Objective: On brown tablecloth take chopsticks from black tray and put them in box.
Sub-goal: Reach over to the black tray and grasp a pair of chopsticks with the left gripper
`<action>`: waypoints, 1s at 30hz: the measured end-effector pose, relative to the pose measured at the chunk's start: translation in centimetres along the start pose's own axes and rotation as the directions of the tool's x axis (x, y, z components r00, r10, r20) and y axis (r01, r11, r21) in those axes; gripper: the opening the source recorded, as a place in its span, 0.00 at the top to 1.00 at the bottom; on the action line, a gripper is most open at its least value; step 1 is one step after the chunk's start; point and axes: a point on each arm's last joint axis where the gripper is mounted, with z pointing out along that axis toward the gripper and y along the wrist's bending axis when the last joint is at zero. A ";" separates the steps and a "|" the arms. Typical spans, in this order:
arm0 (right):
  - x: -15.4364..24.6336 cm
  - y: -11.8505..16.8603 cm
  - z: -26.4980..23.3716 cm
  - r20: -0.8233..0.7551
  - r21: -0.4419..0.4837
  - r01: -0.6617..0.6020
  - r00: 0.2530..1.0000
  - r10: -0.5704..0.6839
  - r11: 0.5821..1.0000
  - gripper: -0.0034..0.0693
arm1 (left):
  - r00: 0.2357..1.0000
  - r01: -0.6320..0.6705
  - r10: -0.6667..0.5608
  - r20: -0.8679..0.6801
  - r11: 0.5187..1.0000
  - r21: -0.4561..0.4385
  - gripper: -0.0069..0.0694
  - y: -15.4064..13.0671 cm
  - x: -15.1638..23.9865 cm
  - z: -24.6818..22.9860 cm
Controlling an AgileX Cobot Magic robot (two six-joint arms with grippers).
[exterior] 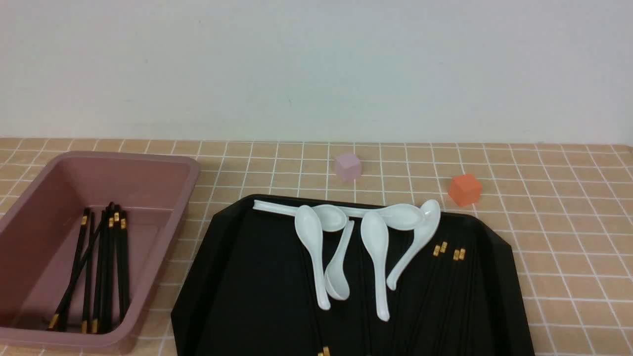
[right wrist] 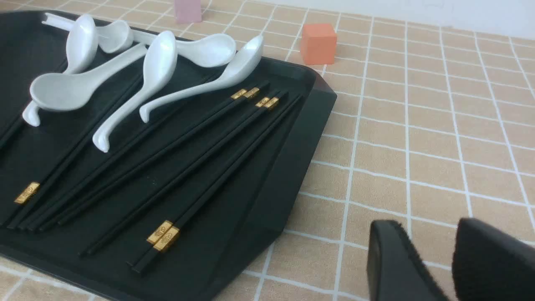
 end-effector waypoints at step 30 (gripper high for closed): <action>0.0 0.0 0.0 0.000 0.000 0.000 1.000 0.000 1.000 0.62 | 1.000 0.000 0.000 0.000 1.000 0.000 0.84 0.0 0.0 0.0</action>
